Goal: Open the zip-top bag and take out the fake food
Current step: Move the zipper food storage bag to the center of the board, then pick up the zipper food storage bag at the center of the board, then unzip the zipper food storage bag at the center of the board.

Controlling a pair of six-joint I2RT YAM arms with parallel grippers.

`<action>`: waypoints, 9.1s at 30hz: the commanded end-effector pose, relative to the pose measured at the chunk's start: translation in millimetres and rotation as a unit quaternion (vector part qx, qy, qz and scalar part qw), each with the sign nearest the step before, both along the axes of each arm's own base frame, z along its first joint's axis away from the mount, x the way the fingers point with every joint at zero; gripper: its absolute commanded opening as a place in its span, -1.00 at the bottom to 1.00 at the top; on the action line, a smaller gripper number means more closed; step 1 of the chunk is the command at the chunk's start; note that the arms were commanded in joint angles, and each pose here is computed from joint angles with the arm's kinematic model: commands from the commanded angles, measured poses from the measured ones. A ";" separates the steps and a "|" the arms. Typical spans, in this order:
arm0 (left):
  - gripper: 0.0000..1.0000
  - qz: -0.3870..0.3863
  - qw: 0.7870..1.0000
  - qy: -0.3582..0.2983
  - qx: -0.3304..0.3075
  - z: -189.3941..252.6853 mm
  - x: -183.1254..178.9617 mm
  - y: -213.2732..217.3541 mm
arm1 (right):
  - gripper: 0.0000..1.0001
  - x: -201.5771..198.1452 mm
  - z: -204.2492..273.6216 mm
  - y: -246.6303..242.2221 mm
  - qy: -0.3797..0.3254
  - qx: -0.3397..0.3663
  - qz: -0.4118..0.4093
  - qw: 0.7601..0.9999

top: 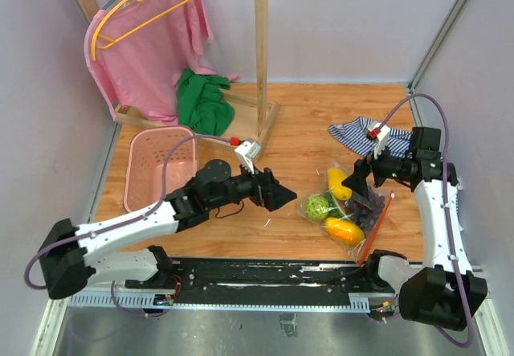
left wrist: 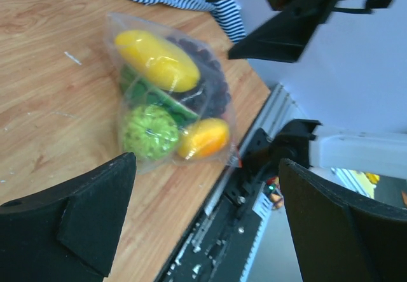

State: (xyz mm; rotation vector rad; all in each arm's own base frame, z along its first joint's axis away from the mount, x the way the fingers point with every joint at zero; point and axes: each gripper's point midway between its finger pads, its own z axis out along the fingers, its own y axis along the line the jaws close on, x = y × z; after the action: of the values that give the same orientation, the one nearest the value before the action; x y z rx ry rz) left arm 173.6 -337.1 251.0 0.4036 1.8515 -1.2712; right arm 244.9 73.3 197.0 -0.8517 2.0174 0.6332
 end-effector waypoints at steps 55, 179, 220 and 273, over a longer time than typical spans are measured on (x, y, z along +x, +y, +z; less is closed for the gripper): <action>-0.96 0.202 0.949 -0.009 0.243 -107.8 174.1 45.8 | 0.97 -15.9 -48.0 1.9 0.024 -0.076 0.046 0.996; -1.00 0.149 0.822 -0.186 0.517 -184.4 -4.6 -85.1 | 0.47 -0.4 -37.5 -22.9 0.116 0.036 -0.050 0.991; -0.99 0.058 0.978 -0.107 0.171 -31.2 24.2 -44.1 | 0.09 -33.7 -59.3 80.0 -0.219 -0.111 0.288 0.925; 0.33 -0.042 0.961 -0.216 0.169 31.0 4.1 -49.4 | -0.99 -26.6 32.6 71.9 -0.203 -0.042 0.171 0.963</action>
State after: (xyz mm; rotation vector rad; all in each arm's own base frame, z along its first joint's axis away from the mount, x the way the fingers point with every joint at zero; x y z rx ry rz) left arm 173.8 -378.8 306.8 0.6941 1.6306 -0.9526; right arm 218.4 142.0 208.7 -1.2771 1.6125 0.5022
